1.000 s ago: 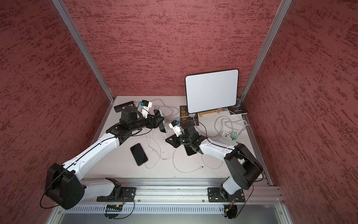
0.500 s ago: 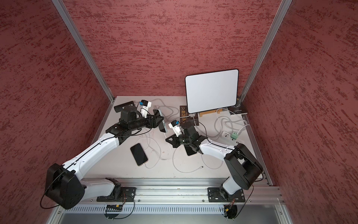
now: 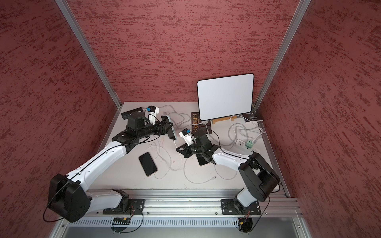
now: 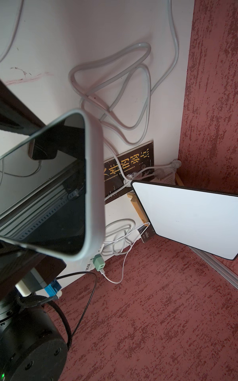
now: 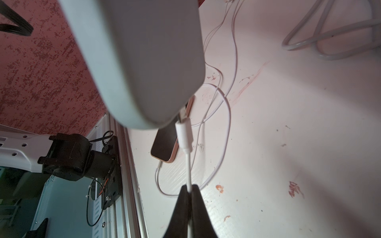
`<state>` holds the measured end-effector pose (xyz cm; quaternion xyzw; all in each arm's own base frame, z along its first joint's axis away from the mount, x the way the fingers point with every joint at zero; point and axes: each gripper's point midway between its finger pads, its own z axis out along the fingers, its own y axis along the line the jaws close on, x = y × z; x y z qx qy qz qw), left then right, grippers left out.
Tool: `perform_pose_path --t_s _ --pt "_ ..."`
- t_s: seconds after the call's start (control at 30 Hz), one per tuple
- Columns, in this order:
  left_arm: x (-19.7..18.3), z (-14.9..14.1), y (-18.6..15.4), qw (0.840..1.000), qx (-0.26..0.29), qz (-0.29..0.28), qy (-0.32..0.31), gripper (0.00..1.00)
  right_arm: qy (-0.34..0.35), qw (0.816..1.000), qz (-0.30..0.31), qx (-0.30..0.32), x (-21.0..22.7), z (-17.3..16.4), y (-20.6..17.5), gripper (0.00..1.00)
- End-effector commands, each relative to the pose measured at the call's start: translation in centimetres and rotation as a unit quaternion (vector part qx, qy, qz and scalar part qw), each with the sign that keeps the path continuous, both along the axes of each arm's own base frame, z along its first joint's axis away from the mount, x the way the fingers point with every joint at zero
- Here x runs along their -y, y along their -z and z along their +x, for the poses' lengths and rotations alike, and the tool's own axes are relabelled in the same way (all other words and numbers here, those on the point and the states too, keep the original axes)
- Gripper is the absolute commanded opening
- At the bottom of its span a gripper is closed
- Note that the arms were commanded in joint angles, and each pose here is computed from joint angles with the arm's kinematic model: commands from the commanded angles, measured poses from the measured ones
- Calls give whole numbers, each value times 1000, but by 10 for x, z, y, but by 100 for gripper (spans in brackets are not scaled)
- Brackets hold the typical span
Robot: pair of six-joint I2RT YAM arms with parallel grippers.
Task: Unplug the charging cable from the phone
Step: Remove the charging cable from the phone.
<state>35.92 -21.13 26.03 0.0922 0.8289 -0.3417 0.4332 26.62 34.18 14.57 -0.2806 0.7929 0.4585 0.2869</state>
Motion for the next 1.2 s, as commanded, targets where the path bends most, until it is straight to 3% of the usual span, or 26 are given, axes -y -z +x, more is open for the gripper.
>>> perform_pose_path --t_s 0.0,0.2,0.43,0.77,1.03,1.1,1.17 --pt "-5 3 -31 999 38 -21 -11 17 -10 1000 4 8 -3 -4 0 0" --pt "-10 5 -29 999 34 -12 -27 17 -7 1000 -2 4 -2 -4 4 3" --pt "-13 7 -20 999 19 5 -38 17 -1 1000 -10 0 1 -4 5 35" --pt "-12 10 7 996 -28 68 -48 18 41 998 -54 10 19 0 -1 72" --pt "-9 19 48 985 -92 133 -54 20 93 989 -119 -1 43 6 -4 89" --pt "-7 21 58 982 -103 150 -55 22 105 986 -127 1 48 6 -7 98" --pt "-4 23 68 978 -115 168 -54 23 115 984 -132 4 53 7 -12 99"
